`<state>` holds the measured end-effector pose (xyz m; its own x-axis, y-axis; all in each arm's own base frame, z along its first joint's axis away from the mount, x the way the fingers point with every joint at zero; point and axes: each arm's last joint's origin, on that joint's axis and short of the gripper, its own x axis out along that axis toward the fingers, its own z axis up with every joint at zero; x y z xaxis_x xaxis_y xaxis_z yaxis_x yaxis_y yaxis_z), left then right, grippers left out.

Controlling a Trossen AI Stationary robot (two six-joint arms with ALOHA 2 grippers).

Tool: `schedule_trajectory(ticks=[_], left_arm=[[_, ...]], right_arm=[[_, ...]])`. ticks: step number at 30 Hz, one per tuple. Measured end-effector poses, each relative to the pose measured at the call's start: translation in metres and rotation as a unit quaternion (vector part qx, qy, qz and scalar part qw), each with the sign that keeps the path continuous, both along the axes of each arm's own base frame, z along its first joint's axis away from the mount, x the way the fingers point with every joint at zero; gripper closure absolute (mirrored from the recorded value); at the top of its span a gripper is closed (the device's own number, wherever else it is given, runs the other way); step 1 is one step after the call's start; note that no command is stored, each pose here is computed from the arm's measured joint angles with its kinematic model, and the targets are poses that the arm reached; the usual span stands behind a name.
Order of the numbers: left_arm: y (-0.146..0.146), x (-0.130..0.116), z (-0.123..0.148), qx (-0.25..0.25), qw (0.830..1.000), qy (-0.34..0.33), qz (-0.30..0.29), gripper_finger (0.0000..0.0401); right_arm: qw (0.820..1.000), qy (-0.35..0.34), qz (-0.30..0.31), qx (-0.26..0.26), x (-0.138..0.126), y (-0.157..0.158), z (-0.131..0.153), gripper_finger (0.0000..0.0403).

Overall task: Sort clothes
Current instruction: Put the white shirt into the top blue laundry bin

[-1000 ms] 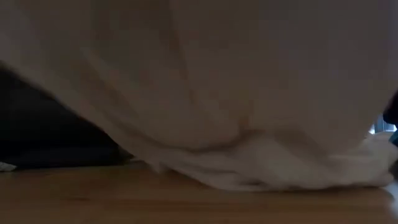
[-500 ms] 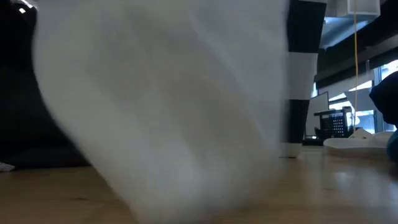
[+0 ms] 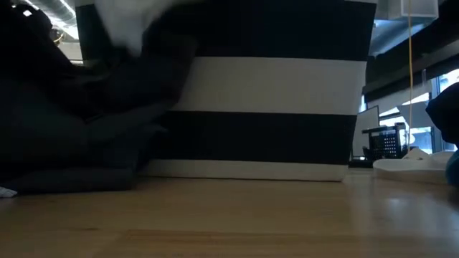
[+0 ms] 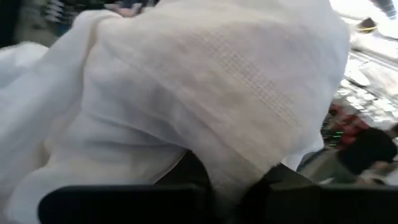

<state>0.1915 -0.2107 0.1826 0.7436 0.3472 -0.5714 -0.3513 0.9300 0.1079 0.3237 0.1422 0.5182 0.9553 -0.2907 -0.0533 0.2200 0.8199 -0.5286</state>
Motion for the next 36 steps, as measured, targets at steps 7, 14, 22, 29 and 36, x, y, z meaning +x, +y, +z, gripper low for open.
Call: schedule_trajectory(ticks=[7,14,22,29,36], left_arm=[[-0.006,-0.001,0.002,-0.022,1.0,-0.015,-0.007,0.0178],[-0.005,0.0,0.002,-0.042,0.999,-0.023,0.012,0.0178],[-0.004,0.0,0.002,-0.049,0.998,-0.027,0.021,0.0178],[0.002,0.007,0.003,-0.039,0.997,-0.046,0.043,0.0178],[0.005,0.009,0.003,-0.037,0.997,-0.047,0.05,0.0178]], right_arm=[[0.997,-0.026,-0.041,-0.052,0.0,-0.067,0.034,0.0354],[0.988,-0.077,-0.11,-0.078,-0.016,-0.144,0.058,0.0355],[0.978,-0.088,-0.17,-0.088,-0.032,-0.211,0.065,0.0354],[0.975,-0.079,-0.194,-0.072,-0.036,-0.261,0.057,0.0353],[0.974,-0.012,-0.228,-0.008,-0.034,-0.317,0.027,0.0352]])
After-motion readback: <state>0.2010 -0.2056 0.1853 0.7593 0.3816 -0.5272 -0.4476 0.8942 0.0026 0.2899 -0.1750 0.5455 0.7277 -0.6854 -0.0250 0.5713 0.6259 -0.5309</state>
